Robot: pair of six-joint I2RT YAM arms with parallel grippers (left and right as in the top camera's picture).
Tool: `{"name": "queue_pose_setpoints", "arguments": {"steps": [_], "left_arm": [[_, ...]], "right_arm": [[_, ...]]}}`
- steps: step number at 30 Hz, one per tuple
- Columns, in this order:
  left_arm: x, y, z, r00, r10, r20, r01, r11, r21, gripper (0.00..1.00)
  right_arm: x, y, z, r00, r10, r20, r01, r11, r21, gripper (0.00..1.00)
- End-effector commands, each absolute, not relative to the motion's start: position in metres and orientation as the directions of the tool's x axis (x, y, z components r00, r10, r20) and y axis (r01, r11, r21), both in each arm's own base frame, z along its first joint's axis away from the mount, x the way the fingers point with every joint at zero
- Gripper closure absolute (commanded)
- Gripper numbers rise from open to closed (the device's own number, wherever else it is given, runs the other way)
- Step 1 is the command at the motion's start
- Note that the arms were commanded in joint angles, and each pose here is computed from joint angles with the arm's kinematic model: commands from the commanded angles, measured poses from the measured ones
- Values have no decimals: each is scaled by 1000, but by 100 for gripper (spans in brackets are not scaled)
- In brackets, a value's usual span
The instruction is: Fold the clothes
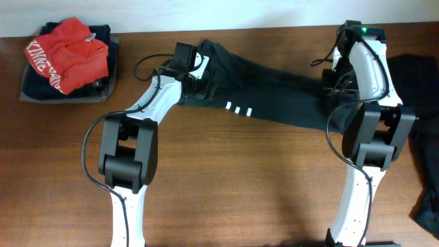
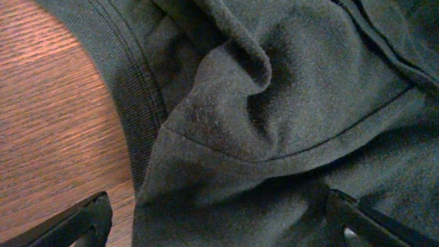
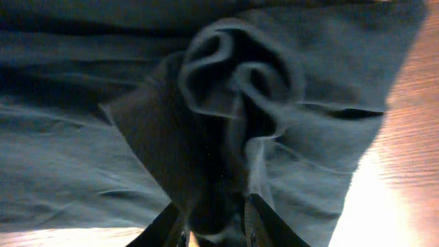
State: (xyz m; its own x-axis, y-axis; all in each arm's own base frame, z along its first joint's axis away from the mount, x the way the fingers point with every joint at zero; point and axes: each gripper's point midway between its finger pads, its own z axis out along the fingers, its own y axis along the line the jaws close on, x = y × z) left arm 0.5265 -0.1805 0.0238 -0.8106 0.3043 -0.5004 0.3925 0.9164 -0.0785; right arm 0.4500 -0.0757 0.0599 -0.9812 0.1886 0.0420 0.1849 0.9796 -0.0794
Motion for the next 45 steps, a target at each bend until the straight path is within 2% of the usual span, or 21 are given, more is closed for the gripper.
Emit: {"name": "queue_pose_setpoints", "arguments": {"steps": [1, 7, 12, 16, 18, 20, 22, 27, 28, 31, 38, 45], "left_arm": [[531, -181, 46, -796, 282, -536, 386, 918, -90, 1], [531, -181, 46, -796, 282, -536, 386, 918, -90, 1], [531, -181, 46, -796, 282, -536, 386, 918, -90, 1], [531, -181, 46, -796, 282, -536, 386, 918, -90, 1], [531, -181, 46, -796, 282, -536, 386, 918, -90, 1], [531, -181, 46, -796, 282, -536, 386, 918, -90, 1], [531, -181, 46, -796, 282, -536, 386, 918, -90, 1], [531, -181, 46, -795, 282, -536, 386, 918, -90, 1], [531, -181, 46, -796, 281, -536, 386, 918, -90, 1], [531, -181, 46, -796, 282, -536, 386, 918, -90, 1], [531, -181, 46, -795, 282, -536, 386, 918, -90, 1], [531, -181, 46, -796, 281, -536, 385, 918, -90, 1]], "right_arm": [[459, -58, 86, -981, 190, -22, 190, 982, 13, 69], [465, -56, 89, -980, 194, -46, 192, 981, 37, 67], [468, -67, 115, -972, 218, -82, 216, 976, 40, 66], [467, -82, 150, -959, 249, -133, 245, 968, 48, 60], [464, -84, 161, -955, 265, -137, 255, 963, 82, 48], [456, -89, 163, -956, 271, -113, 262, 961, 84, 50], [446, -94, 158, -963, 258, -74, 253, 964, 80, 60], [432, -96, 133, -962, 270, 24, 271, 959, 79, 94], [428, -95, 128, -962, 270, 45, 273, 959, 83, 96], [417, -78, 107, -966, 225, 126, 243, 958, 151, 96], [405, -45, 58, -957, 185, 222, 239, 937, 253, 96], [400, -10, 23, -960, 134, 245, 211, 922, 325, 96]]}}
